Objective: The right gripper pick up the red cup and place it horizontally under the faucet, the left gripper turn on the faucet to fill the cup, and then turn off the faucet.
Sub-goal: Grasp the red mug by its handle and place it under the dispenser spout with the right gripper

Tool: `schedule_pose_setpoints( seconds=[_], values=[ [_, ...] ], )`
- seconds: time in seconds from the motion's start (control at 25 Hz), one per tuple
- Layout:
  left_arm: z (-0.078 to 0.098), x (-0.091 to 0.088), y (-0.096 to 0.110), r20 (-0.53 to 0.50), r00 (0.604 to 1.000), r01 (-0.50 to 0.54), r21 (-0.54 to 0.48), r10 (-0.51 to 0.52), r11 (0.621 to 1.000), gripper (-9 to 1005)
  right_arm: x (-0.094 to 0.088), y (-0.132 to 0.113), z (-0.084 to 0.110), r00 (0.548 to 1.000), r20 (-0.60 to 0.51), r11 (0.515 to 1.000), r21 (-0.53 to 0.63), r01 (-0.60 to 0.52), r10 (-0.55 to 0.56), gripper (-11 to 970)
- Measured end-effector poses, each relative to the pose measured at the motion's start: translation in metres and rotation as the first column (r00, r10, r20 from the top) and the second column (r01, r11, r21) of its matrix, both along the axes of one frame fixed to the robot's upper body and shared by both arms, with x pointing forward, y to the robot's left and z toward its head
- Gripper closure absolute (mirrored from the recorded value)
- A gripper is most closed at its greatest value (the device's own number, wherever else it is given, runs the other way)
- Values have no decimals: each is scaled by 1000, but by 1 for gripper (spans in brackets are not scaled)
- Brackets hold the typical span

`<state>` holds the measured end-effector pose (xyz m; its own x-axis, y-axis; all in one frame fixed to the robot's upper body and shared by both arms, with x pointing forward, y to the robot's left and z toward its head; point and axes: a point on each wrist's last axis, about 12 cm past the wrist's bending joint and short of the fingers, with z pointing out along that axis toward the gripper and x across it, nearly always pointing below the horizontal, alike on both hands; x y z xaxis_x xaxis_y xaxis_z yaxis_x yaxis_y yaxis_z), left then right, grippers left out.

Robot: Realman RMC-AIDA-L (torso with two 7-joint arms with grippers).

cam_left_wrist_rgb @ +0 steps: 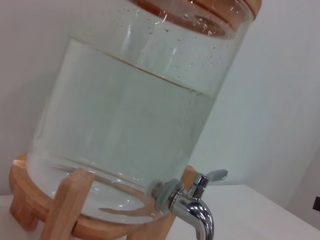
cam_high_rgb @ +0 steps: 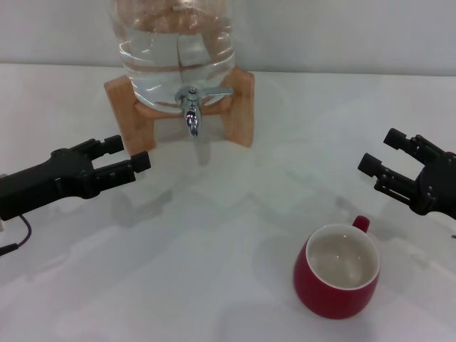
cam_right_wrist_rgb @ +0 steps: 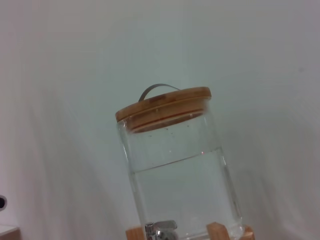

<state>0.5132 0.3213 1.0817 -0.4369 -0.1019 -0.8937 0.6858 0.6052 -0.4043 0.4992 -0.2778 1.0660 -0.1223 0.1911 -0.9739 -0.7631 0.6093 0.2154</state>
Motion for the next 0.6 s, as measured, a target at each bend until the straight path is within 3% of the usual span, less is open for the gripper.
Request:
schedule_pose_setpoints(
  seconds=[0.6],
  values=[
    [-1,-1,0,-2,1000,-1,-4,1,1000,109,-3,-2,-1,1000,10,1000,-8,2,-2,143]
  ],
)
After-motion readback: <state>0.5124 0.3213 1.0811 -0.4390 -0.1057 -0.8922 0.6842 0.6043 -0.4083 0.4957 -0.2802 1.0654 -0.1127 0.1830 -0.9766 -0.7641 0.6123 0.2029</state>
